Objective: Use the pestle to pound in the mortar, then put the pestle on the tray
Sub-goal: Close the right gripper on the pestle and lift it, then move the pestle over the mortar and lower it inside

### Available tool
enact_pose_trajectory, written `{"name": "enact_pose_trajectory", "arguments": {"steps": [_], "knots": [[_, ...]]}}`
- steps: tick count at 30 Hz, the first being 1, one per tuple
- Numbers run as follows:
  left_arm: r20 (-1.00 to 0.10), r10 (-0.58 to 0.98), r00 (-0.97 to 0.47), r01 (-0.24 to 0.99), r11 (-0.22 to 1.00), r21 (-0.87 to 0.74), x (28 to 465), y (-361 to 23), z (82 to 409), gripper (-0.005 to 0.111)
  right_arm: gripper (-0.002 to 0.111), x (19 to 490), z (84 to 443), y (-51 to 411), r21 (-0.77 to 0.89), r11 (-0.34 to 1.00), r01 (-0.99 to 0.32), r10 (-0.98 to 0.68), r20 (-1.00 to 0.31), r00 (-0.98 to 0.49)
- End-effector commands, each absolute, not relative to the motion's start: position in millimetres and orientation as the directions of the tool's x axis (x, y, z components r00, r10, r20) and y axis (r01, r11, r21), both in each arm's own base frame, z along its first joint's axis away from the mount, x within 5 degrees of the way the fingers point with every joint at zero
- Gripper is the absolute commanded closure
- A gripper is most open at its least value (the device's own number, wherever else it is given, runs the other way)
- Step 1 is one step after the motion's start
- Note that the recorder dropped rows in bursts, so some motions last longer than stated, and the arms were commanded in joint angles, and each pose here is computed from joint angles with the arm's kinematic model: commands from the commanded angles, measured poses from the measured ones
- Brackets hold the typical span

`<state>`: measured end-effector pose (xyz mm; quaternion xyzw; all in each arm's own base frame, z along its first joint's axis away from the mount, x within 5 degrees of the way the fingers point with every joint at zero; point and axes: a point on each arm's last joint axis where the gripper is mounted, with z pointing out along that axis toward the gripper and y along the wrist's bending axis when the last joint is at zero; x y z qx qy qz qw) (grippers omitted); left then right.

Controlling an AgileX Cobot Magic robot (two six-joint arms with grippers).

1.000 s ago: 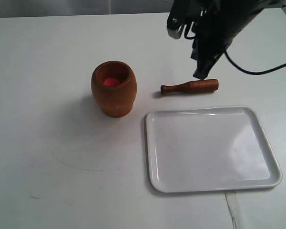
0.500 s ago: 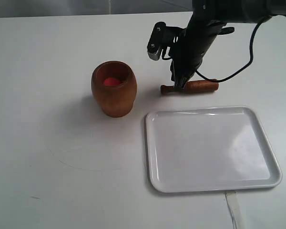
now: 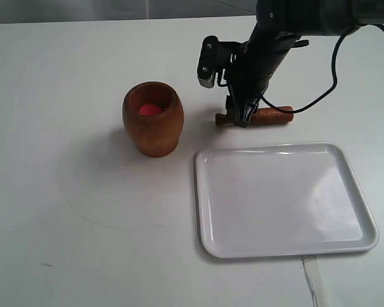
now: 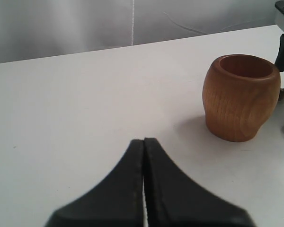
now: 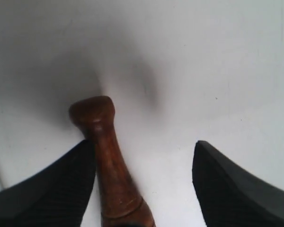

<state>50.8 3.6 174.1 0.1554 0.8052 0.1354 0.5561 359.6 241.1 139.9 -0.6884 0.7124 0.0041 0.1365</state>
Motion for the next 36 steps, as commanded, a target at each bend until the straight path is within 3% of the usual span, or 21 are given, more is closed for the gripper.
{"name": "enact_pose_trajectory", "arguments": {"steps": [1,6,15,18,21,25,30,36], "knots": [[-0.861,0.390,-0.328,0.103,0.920,0.378,51,3,174,0.107,0.051,358,142,243,-0.159,0.057,-0.986,-0.977,-0.211,-0.022],[-0.861,0.390,-0.328,0.103,0.920,0.378,51,3,174,0.107,0.051,356,138,244,-0.126,0.070,-0.990,-0.975,-0.218,-0.041],[-0.861,0.390,-0.328,0.103,0.920,0.378,51,3,174,0.107,0.056,357,97,240,-0.078,0.030,-0.996,-0.992,-0.126,-0.020],[-0.861,0.390,-0.328,0.103,0.920,0.378,51,3,174,0.107,0.072,358,96,239,-0.084,0.016,-0.996,-0.994,-0.110,-0.006],[-0.861,0.390,-0.328,0.103,0.920,0.378,51,3,174,0.107,0.107,358,97,239,-0.088,0.013,-0.996,-0.994,-0.108,-0.003],[-0.861,0.390,-0.328,0.103,0.920,0.378,51,3,174,0.107,0.108,360,98,239,-0.107,0.032,-0.994,-0.994,-0.112,-0.020],[-0.861,0.390,-0.328,0.103,0.920,0.378,51,3,174,0.107,0.108,368,141,241,-0.242,0.173,-0.955,-0.969,-0.217,-0.120],[-0.861,0.390,-0.328,0.103,0.920,0.378,51,3,174,0.107,0.108,354,246,255,-0.322,0.391,-0.862,-0.807,-0.570,-0.153]]}}
